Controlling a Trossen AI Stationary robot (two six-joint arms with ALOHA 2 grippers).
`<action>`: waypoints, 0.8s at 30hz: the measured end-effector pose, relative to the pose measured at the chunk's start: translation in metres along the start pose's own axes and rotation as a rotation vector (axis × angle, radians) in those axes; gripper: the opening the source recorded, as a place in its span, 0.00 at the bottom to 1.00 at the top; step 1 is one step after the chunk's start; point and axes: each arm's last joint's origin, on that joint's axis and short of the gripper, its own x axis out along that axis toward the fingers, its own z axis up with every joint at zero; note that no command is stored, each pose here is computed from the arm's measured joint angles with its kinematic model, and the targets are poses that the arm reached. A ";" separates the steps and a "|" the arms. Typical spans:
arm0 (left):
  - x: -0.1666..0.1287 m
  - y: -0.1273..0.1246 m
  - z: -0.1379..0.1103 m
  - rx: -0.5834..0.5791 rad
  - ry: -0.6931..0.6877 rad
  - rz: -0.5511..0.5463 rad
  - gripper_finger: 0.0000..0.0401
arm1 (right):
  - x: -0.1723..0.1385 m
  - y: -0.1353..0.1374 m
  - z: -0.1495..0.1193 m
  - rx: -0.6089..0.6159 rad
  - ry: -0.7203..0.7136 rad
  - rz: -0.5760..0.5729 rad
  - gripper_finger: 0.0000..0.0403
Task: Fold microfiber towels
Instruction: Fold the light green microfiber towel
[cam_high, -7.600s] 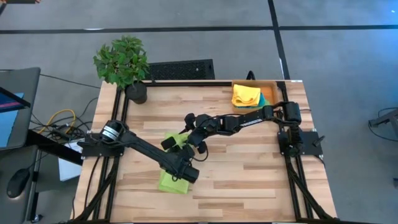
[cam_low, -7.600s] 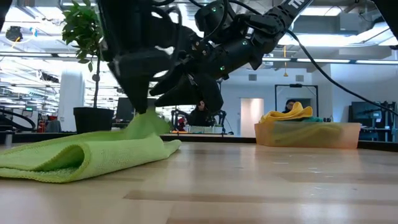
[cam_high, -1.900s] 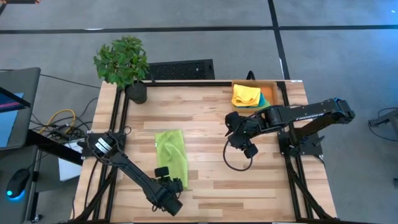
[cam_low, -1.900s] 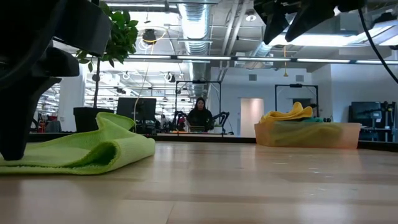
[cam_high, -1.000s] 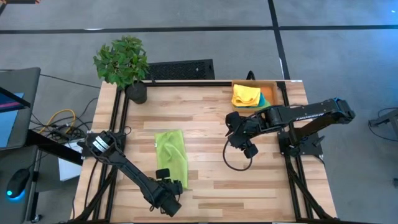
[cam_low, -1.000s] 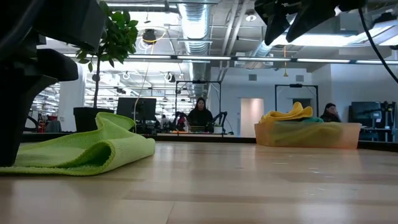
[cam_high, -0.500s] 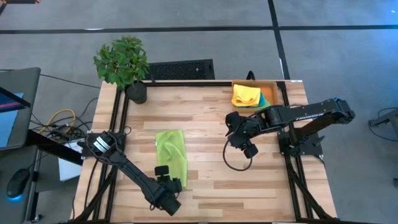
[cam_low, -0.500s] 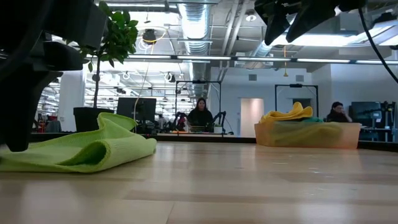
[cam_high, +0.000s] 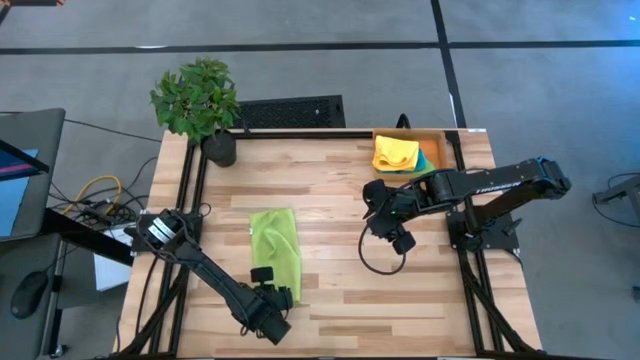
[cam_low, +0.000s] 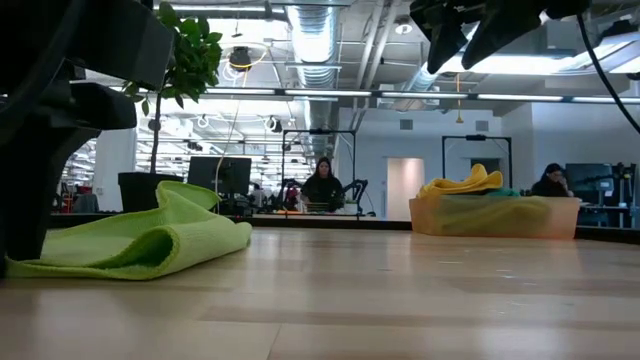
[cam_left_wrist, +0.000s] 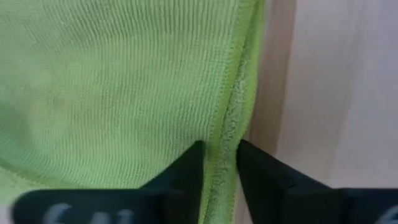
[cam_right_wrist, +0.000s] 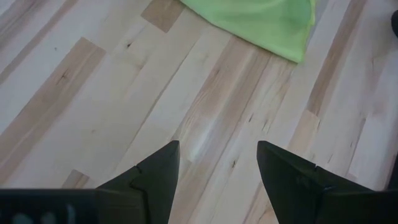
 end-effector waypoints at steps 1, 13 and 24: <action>0.000 0.000 0.001 -0.002 0.005 -0.005 0.19 | 0.000 0.000 0.000 0.000 0.000 0.000 0.59; -0.016 0.018 0.023 -0.058 0.051 0.088 0.01 | 0.000 0.000 0.000 -0.009 -0.002 -0.004 0.59; -0.044 0.055 0.050 -0.097 0.072 0.263 0.00 | 0.000 -0.001 0.001 -0.009 -0.005 -0.008 0.59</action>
